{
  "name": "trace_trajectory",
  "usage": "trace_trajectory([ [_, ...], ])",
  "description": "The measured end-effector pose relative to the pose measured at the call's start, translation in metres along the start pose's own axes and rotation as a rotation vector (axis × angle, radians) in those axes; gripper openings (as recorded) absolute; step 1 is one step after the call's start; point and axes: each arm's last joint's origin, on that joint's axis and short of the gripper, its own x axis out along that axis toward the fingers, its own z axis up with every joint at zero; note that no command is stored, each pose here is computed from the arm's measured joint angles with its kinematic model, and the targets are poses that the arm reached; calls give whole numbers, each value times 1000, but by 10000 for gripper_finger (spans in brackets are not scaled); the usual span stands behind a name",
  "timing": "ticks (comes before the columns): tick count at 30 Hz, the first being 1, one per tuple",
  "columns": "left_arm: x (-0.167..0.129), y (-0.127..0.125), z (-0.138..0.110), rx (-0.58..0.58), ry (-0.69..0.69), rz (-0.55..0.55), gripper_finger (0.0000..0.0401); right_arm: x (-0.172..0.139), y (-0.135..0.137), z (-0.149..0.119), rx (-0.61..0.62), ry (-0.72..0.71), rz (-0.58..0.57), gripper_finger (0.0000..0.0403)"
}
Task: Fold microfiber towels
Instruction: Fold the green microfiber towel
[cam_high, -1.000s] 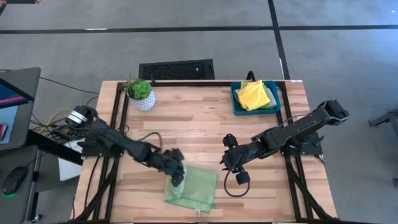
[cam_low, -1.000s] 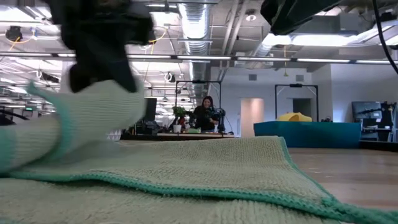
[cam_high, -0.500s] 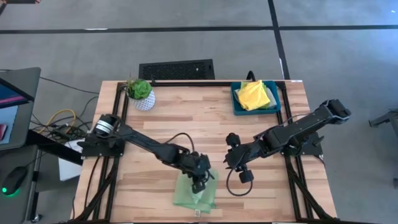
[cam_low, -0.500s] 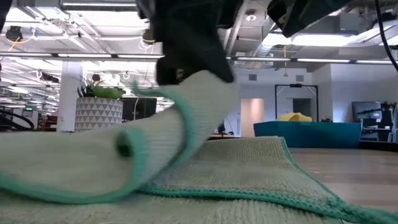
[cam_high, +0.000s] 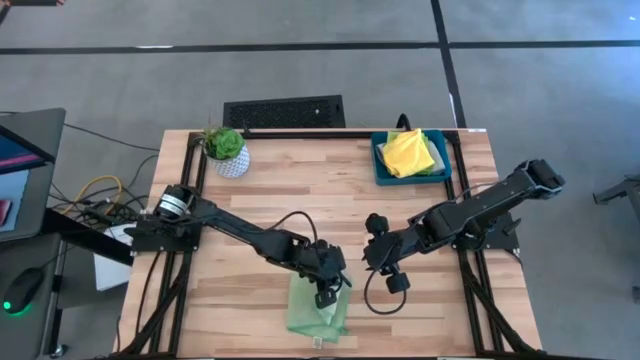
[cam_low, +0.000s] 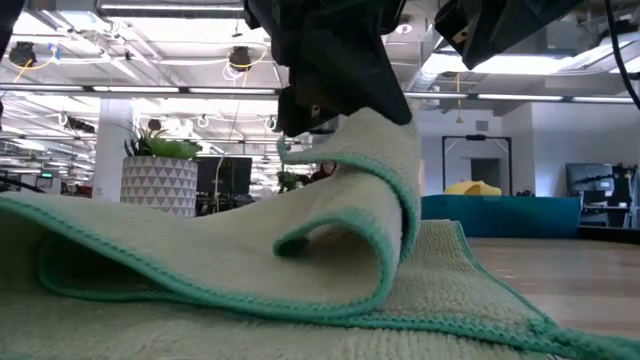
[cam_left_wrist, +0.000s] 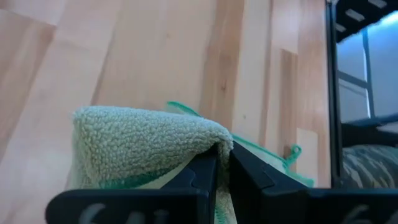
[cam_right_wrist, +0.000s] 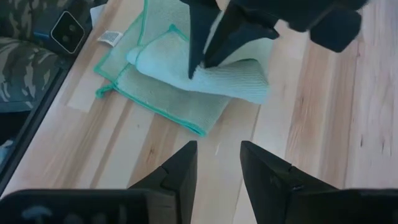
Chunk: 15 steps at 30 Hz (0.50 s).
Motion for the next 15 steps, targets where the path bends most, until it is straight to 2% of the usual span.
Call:
trace_trajectory([
  [4,0,-1,0,47,5,-16,21,0,0,0,12,0,0,145],
  [9,0,0,-1,49,11,-10,25,0,0,0,27,1,2,145],
  [15,0,2,0,43,0,23,56,0,0,0,20,0,3,145],
])
